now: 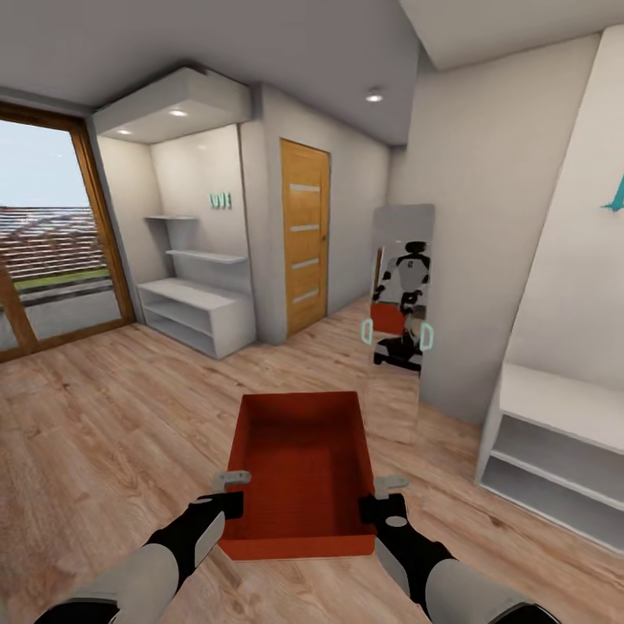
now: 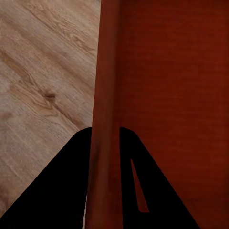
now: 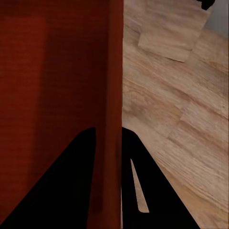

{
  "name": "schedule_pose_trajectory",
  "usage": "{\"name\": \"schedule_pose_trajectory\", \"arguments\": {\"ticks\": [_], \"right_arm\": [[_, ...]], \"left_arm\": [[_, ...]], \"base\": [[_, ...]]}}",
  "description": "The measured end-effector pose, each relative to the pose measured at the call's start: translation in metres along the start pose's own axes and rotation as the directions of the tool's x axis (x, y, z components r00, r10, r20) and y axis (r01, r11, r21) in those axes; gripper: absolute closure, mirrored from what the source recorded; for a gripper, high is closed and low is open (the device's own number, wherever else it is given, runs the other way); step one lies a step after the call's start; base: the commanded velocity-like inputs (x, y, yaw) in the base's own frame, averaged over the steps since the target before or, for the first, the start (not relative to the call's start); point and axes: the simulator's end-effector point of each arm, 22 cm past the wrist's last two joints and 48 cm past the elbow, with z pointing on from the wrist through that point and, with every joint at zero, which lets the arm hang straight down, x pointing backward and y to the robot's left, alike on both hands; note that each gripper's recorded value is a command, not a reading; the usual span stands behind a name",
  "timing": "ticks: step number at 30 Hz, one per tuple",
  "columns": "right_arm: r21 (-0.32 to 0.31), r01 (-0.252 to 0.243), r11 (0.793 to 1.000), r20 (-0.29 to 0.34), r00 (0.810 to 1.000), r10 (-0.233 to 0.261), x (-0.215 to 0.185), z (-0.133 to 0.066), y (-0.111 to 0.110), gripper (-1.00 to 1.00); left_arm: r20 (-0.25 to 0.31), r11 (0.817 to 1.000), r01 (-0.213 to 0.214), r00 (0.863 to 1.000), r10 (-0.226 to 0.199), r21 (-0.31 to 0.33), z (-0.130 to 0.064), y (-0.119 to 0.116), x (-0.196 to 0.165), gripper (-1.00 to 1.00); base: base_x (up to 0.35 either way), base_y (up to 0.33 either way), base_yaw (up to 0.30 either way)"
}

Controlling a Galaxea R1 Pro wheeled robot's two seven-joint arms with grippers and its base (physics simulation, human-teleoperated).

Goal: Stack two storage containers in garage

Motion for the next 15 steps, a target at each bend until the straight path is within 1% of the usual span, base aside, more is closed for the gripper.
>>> {"name": "schedule_pose_trajectory", "arguments": {"ticks": [3,11,15], "right_arm": [[0.0,0.0,1.0,0.002,1.0,0.0,-0.0005,-0.0001,-0.0003,1.0],[0.001,-0.001,1.0,0.002,1.0,0.001,-0.0007,-0.0002,-0.0004,1.0],[0.0,-0.001,1.0,0.002,1.0,0.001,-0.0007,-0.0001,-0.0003,1.0]], "left_arm": [[0.002,1.0,0.0,1.0,0.0,0.0,-0.0002,-0.0003,-0.0005,1.0],[0.002,1.0,-0.001,1.0,0.001,0.0,-0.0003,-0.0004,-0.001,1.0],[0.002,1.0,-0.001,1.0,0.001,0.0,-0.0004,-0.0004,-0.001,1.0]], "base": [[0.322,0.0,0.076],[0.322,0.0,0.012],[0.322,0.0,0.162]]}}
